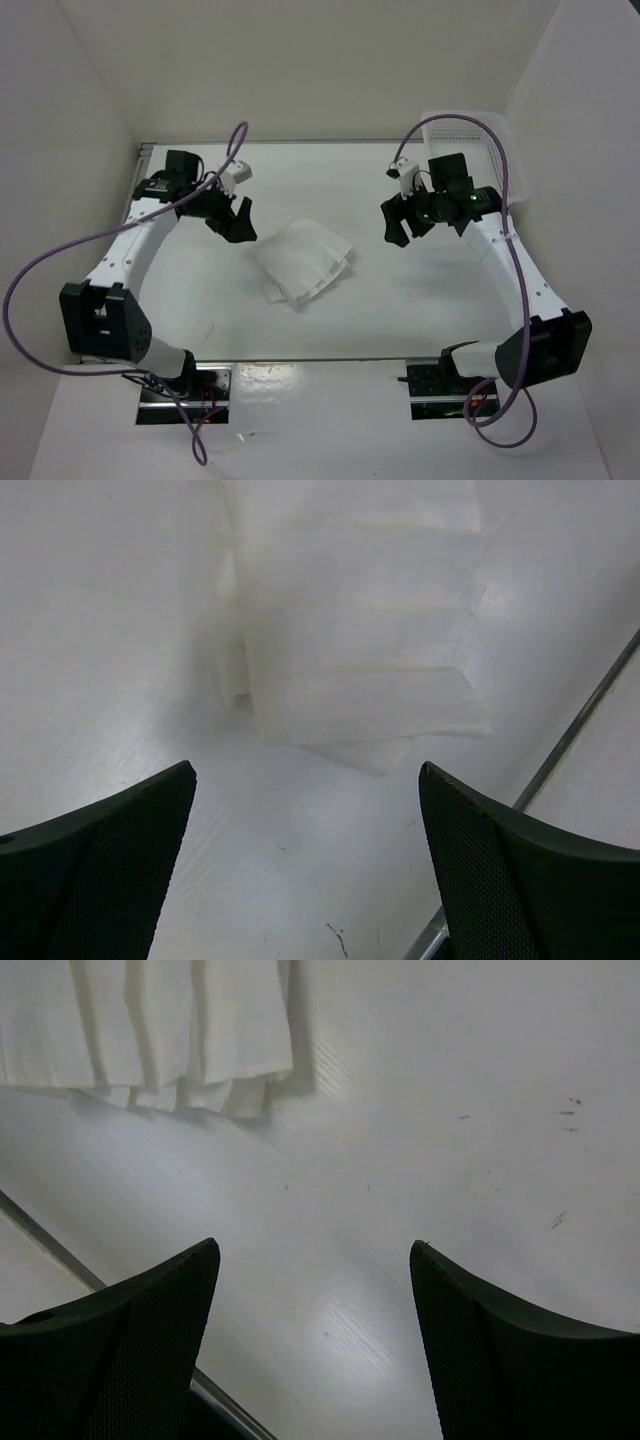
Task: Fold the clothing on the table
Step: Fold the skirt
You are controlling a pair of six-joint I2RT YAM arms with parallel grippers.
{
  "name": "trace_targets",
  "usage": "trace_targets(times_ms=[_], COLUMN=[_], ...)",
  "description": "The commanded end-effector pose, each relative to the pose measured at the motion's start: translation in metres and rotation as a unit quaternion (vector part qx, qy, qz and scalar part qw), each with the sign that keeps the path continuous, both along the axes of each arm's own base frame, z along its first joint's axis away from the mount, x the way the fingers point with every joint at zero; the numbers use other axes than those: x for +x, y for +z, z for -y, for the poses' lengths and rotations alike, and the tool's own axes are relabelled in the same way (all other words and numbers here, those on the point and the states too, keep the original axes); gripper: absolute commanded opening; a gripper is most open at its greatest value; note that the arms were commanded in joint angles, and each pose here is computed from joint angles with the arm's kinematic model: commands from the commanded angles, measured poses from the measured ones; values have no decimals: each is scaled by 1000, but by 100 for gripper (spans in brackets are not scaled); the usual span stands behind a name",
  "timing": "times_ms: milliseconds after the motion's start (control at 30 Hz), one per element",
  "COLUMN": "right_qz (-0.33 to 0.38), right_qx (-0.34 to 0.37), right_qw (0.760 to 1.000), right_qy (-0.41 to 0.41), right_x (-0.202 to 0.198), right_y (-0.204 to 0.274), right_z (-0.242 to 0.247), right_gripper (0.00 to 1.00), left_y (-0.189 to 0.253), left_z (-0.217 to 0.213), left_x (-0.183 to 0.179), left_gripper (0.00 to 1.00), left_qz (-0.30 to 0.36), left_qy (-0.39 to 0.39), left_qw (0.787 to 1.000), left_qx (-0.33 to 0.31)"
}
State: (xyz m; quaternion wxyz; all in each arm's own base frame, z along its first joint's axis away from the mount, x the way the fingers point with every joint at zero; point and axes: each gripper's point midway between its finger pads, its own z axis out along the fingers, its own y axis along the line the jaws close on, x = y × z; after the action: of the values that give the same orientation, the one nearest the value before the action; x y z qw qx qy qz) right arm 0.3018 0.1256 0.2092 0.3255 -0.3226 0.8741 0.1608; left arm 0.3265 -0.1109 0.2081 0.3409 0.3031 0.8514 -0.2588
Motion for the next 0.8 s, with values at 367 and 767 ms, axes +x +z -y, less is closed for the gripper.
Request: trace_targets(times_ms=[367,767], right_qz=[-7,-11], right_qx=[44,40], right_qw=[998,998], right_qy=[-34,-46], right_x=[-4,-4], right_y=[-4,-8], right_z=[21,28], right_gripper=[81,81], left_y=[-121,-136], left_z=[6,41], left_x=[18,11], left_gripper=[92,71], left_qz=[-116,-155], left_qy=[-33,-92], left_qw=[988,983], left_qx=[92,49])
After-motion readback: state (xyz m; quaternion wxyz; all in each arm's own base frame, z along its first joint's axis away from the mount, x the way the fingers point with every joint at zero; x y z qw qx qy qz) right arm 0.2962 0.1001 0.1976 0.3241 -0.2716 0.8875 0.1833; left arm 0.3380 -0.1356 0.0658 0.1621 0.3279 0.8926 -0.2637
